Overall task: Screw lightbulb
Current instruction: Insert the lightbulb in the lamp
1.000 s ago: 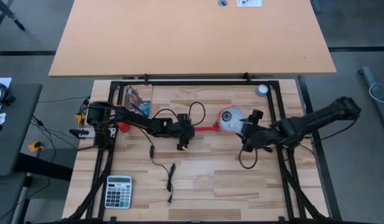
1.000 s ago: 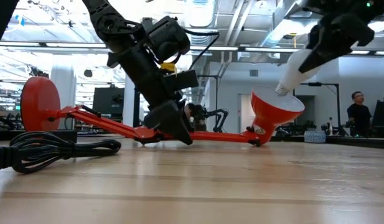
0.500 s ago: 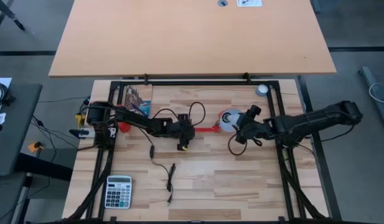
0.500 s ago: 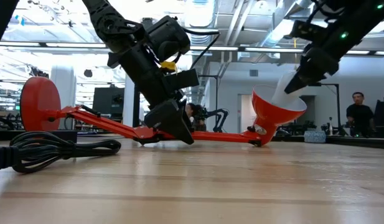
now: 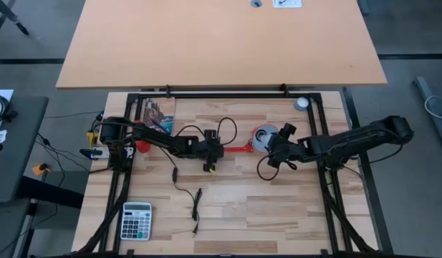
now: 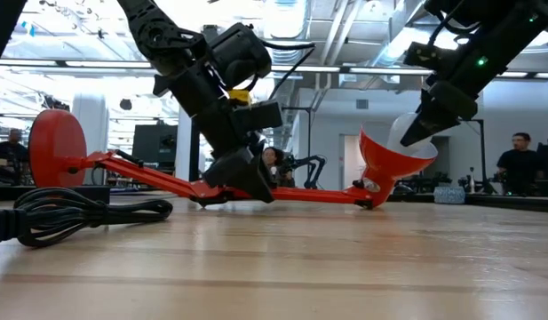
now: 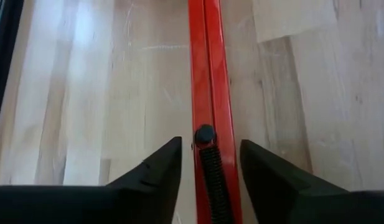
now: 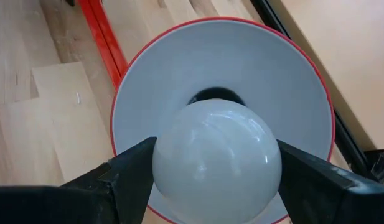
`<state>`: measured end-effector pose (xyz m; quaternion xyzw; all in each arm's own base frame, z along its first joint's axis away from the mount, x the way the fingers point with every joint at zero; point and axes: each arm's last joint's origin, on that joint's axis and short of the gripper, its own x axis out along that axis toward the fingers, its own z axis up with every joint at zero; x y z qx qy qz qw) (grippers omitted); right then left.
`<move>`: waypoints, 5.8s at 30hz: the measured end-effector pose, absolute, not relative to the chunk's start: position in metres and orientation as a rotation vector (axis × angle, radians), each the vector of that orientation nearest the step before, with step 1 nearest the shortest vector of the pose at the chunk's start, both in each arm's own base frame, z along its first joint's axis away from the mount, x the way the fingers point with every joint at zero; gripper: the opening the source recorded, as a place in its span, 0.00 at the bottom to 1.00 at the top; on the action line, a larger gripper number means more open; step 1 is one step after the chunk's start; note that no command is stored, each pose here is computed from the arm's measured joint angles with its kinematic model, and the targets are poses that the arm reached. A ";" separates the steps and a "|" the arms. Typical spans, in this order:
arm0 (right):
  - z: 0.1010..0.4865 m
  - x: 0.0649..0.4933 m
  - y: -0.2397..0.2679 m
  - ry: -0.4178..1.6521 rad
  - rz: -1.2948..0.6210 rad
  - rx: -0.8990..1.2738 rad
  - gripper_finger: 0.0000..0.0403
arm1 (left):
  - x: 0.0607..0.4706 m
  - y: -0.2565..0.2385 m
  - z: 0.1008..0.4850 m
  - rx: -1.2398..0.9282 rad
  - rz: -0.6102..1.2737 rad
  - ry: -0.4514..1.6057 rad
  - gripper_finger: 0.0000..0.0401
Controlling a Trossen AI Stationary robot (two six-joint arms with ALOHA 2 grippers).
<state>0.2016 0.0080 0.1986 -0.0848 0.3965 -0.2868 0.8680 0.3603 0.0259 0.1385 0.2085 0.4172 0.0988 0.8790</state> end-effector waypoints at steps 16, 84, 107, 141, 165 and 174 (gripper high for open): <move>0.204 0.204 0.009 0.814 -0.593 -0.166 0.75 | 0.360 0.026 0.138 0.449 0.188 0.874 0.20; 0.194 0.220 -0.002 0.805 -0.751 0.056 0.75 | 0.361 0.026 0.139 0.443 0.186 0.861 0.20; 0.188 0.224 -0.004 0.546 -1.010 0.604 0.75 | 0.361 0.033 0.139 0.477 0.162 0.871 0.20; 0.223 0.202 0.008 0.878 -0.343 -0.488 0.93 | 0.361 0.038 0.140 0.470 0.171 0.869 0.20; 0.198 0.217 -0.024 1.117 -0.164 -0.809 0.85 | 0.360 0.038 0.139 0.439 0.181 0.883 0.20; 0.196 0.223 -0.025 1.079 -0.219 -0.744 0.72 | 0.360 0.036 0.139 0.435 0.174 0.883 0.20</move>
